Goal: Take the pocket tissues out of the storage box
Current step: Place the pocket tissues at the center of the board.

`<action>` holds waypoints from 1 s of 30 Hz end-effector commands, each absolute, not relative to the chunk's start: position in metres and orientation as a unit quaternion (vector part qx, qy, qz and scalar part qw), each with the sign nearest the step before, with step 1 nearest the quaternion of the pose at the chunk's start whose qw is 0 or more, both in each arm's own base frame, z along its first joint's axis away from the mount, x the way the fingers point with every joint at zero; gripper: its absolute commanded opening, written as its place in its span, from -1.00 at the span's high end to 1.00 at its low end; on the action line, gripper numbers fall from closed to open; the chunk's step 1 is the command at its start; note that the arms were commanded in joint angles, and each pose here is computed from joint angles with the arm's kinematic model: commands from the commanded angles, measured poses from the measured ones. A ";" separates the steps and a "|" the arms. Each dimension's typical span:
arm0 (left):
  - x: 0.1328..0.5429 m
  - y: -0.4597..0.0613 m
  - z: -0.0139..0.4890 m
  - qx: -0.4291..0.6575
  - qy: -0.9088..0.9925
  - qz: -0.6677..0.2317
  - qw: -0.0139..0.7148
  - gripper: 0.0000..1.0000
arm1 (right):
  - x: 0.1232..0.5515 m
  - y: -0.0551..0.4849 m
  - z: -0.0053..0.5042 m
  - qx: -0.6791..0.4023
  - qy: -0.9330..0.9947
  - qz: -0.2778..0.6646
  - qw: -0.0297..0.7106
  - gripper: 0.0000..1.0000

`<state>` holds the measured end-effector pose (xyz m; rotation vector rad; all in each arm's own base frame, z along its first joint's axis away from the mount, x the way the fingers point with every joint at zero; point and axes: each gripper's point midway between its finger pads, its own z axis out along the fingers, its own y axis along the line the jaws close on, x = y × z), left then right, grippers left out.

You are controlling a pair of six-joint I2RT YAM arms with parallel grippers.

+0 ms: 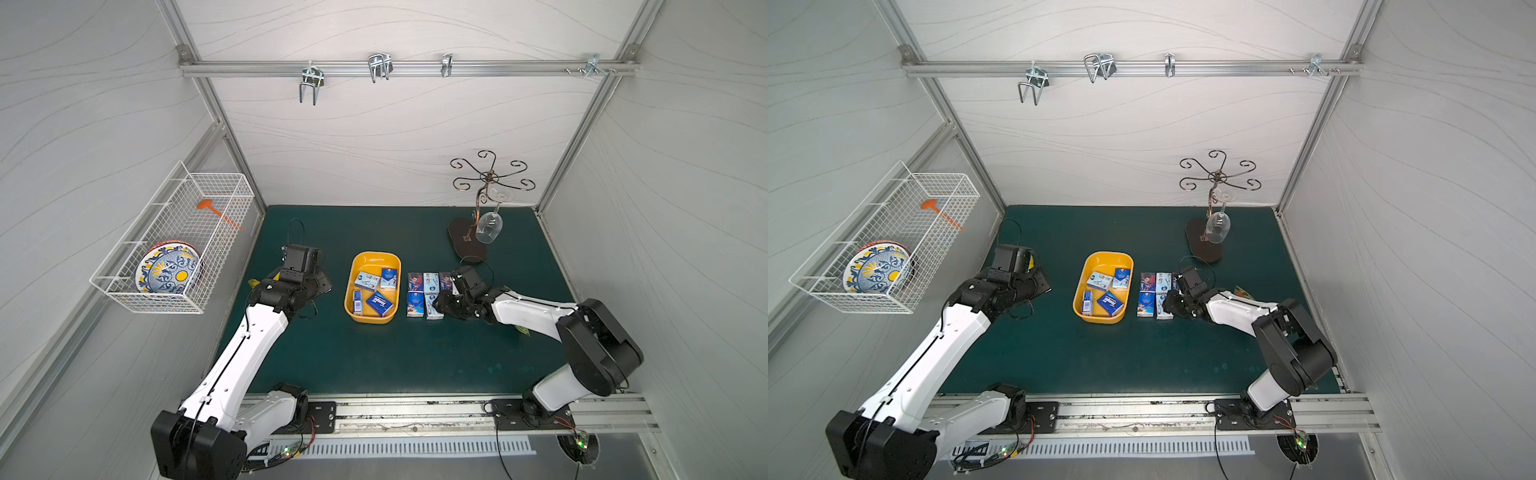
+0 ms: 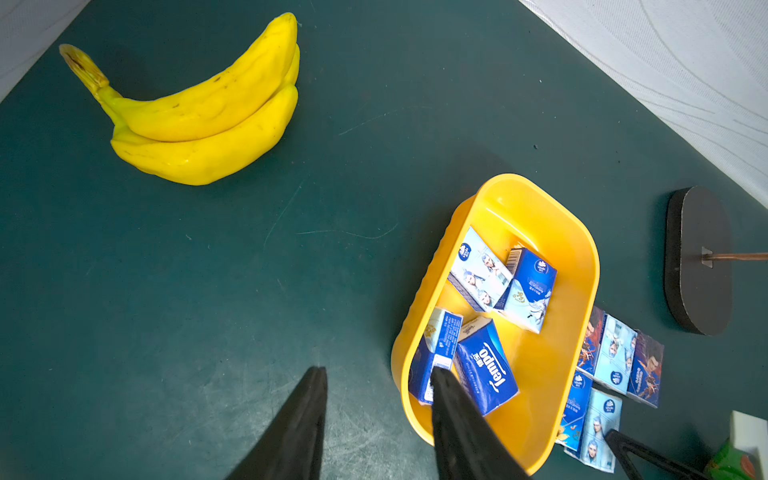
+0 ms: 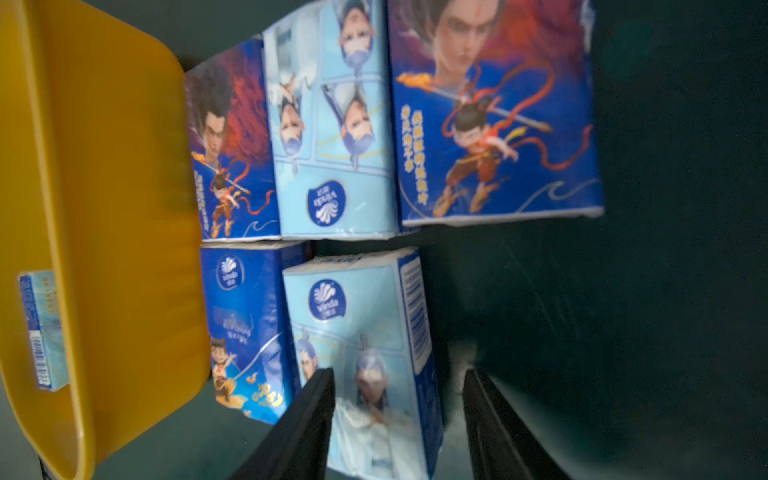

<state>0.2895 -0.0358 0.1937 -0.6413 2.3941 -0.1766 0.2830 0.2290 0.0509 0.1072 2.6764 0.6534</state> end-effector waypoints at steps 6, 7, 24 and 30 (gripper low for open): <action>0.293 -0.034 0.210 -0.241 0.903 -0.071 0.349 0.10 | 0.284 0.237 0.104 -0.018 0.947 0.214 0.237 -0.11; 0.293 -0.034 0.210 -0.241 0.903 -0.071 0.348 0.10 | 0.283 0.239 0.105 -0.024 0.948 0.209 0.238 -0.11; 0.286 -0.041 0.208 -0.229 0.907 -0.073 0.345 0.10 | 0.272 0.228 0.036 -0.023 0.968 0.157 0.196 0.08; 0.286 -0.042 0.204 -0.229 0.909 -0.071 0.341 0.10 | 0.273 0.235 0.026 -0.013 0.968 0.172 0.185 0.07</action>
